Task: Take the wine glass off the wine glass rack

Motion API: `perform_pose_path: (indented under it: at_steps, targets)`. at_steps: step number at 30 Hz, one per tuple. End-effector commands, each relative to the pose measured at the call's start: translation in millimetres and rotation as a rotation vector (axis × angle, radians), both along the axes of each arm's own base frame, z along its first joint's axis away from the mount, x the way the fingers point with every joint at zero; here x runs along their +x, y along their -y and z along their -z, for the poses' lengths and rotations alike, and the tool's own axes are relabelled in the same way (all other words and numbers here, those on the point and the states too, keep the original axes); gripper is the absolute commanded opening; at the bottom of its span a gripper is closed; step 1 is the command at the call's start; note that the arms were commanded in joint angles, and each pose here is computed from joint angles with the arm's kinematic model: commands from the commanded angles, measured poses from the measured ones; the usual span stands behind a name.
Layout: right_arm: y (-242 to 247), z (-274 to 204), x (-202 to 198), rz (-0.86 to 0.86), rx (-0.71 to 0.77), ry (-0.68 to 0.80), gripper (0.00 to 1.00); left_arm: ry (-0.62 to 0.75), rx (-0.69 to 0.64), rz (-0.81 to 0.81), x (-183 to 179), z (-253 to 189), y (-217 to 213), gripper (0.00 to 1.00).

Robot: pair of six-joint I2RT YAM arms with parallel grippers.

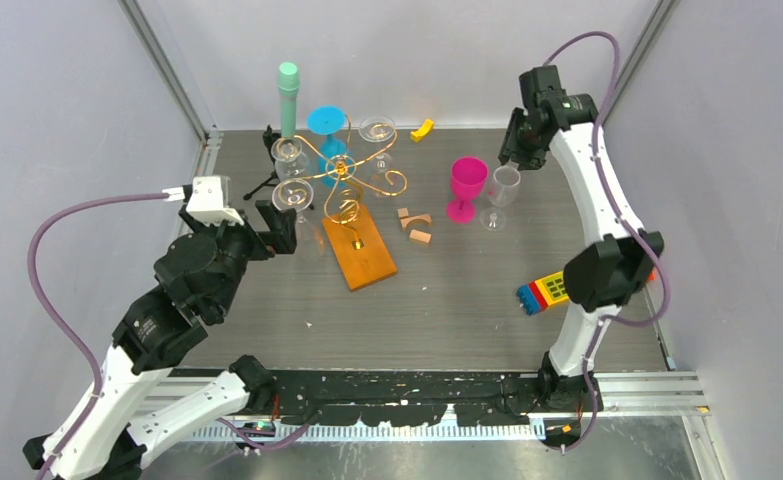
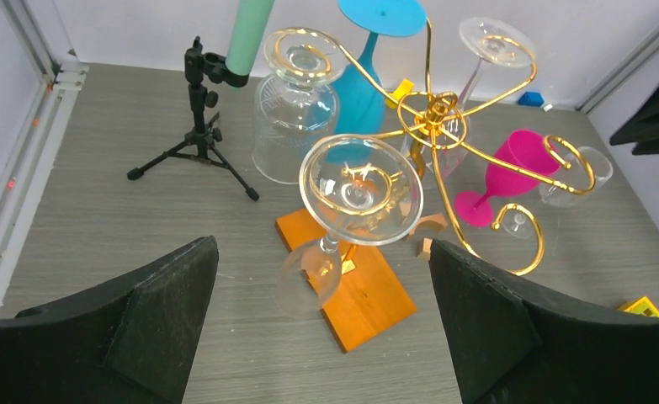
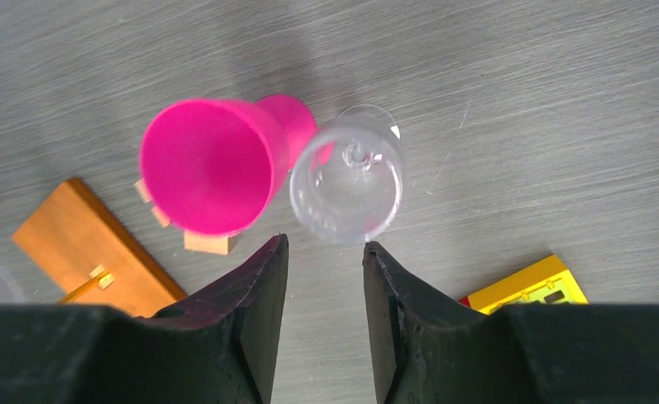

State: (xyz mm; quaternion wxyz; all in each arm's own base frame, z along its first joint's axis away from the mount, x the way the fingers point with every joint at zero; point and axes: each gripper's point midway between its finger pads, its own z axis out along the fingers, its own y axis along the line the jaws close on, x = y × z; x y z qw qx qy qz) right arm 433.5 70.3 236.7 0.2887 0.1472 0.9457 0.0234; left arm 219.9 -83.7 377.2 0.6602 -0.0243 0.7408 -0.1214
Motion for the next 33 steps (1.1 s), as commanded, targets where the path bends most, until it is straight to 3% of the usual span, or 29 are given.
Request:
perform_pose_path:
  at_steps: [1,12,16,20,25,33]
  targets:
    - [-5,-85,-26,0.005,0.101,0.271,0.44,0.041,-0.111,-0.07,-2,-32,-12,1.0]
    - [-36,-101,-121,-0.082,0.405,0.453,0.46,-0.051,-0.096,-0.066,36,-31,5,1.0]
    - [-43,-91,-144,-0.103,0.472,0.449,0.47,-0.187,-0.252,0.038,71,-18,4,1.0]
    - [-42,-86,-162,-0.119,0.478,0.445,0.47,-0.207,-0.419,0.109,82,-18,-7,0.98]
    - [-47,-85,-178,-0.137,0.53,0.458,0.47,-0.209,-0.638,0.277,77,-21,0,0.86]
    - [-52,-92,-191,-0.147,0.59,0.485,0.47,-0.241,-0.721,0.328,61,-13,6,0.76]
